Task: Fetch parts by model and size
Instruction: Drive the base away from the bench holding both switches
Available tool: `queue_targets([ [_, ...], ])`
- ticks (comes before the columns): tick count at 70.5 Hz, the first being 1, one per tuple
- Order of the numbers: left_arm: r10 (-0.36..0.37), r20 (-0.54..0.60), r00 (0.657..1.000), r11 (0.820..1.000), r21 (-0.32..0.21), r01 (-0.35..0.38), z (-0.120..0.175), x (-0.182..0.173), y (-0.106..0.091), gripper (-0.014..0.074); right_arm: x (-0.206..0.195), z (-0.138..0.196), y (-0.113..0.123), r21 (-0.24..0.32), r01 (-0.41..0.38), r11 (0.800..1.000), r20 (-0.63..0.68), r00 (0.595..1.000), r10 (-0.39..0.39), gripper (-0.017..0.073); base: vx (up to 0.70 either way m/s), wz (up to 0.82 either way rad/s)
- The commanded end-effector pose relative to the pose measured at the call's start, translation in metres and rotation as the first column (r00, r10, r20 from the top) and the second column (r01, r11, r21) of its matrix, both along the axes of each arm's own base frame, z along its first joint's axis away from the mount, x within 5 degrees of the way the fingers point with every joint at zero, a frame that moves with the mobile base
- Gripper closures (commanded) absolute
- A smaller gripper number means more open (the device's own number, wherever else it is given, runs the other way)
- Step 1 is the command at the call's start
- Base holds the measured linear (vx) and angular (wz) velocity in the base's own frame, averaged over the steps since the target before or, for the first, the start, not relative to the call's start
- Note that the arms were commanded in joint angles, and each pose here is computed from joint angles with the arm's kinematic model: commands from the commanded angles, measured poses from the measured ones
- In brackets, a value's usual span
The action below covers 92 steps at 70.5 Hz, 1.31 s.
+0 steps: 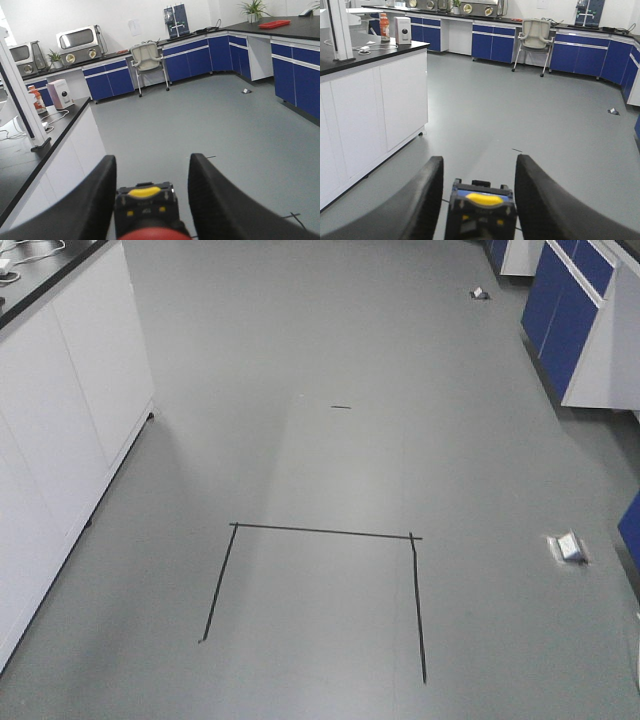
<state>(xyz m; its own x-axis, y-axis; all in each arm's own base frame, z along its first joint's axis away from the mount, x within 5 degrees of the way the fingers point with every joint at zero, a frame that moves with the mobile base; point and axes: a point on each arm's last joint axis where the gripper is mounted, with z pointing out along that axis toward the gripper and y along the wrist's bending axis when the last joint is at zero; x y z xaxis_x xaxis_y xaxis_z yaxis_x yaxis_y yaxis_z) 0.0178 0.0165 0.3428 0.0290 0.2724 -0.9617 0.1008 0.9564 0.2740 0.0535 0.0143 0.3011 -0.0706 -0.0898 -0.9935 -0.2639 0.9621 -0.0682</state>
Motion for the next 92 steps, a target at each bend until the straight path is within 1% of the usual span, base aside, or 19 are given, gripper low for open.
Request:
queue_targets([
  [1, -0.023, 0.080, 0.997, 1.000, -0.002, 0.024, 0.0136, -0.0001, -0.0020, 0.0600, -0.0003, 0.0155, -0.0004, 0.012, 0.004, 1.000, 0.097, 0.995, -0.005, 0.0564, 0.48, 0.06],
  [63, -0.023, 0.080, 0.997, 1.000, -0.002, 0.024, 0.0136, -0.0001, -0.0020, 0.0600, -0.0003, 0.0155, -0.0005, 0.012, 0.004, 1.000, 0.097, 0.995, -0.005, 0.0564, 0.54, 0.00],
  [92, -0.023, 0.080, 0.997, 1.000, -0.002, 0.024, 0.0136, -0.0001, -0.0020, 0.0600, 0.0002, 0.0153, -0.0002, 0.017, 0.003, 1.000, 0.093, 0.996, -0.004, 0.0564, 0.58, -0.11],
])
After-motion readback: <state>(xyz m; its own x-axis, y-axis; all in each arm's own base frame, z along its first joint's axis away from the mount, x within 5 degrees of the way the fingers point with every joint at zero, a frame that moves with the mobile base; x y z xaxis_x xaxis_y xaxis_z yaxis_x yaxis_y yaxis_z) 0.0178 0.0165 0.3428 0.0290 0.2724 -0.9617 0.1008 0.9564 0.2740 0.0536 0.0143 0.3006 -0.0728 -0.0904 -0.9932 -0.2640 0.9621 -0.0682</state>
